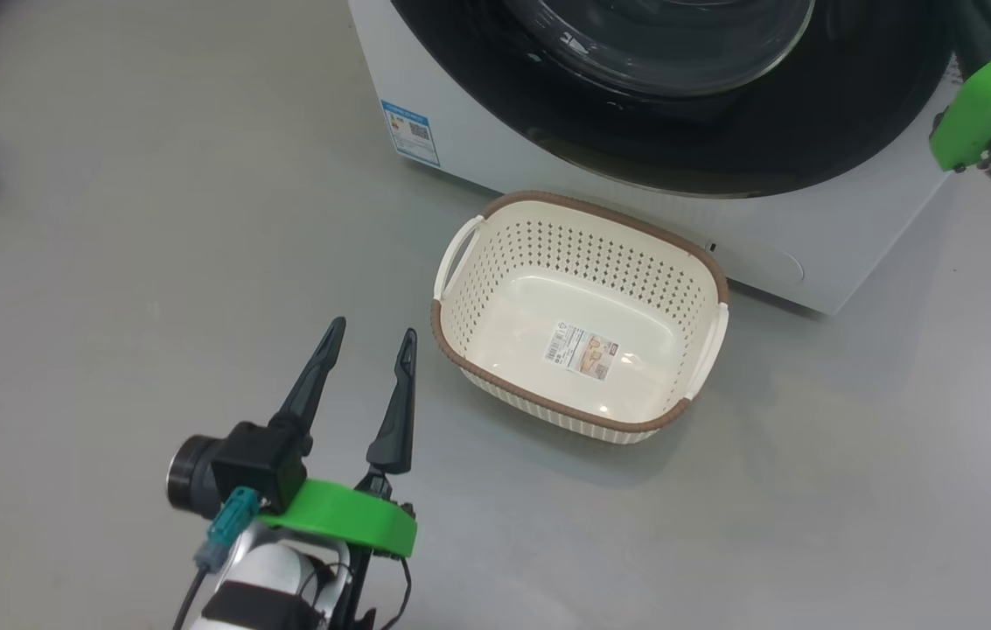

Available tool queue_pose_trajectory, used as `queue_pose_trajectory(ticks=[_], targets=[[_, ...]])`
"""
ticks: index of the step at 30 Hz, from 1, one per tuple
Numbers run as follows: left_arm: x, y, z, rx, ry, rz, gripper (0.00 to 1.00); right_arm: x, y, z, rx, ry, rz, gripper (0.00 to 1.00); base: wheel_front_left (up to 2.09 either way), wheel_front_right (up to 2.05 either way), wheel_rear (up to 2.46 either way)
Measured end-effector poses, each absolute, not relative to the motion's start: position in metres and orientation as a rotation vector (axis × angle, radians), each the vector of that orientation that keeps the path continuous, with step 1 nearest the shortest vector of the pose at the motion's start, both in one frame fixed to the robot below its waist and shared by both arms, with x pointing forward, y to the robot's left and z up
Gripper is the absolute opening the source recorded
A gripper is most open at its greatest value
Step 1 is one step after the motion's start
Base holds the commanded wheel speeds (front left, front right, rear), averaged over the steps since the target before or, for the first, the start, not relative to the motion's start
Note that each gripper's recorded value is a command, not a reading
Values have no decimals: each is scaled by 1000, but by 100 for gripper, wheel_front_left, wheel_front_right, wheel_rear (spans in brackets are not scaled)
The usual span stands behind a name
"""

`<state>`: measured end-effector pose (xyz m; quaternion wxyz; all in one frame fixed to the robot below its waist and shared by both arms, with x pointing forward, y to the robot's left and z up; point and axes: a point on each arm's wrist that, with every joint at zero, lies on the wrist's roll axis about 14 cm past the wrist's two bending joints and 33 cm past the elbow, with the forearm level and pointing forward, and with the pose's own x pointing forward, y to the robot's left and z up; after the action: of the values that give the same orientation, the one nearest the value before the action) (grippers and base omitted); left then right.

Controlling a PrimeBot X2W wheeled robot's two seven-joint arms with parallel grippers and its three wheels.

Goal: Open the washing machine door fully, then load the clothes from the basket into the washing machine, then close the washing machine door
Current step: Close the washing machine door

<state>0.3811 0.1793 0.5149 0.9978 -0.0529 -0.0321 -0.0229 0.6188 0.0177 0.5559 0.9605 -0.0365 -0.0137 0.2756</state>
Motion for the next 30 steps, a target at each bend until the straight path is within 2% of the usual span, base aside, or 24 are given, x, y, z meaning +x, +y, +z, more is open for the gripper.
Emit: queue_pose_trajectory(ticks=[14,30], targets=[[381,181,514,-107,-64,-36,100,632,12,555,-65,-8,518,0,0,0,0],[391,168,516,-111,-75,-83,100,602,15,562,-1,-68,564,0,0,0,0]])
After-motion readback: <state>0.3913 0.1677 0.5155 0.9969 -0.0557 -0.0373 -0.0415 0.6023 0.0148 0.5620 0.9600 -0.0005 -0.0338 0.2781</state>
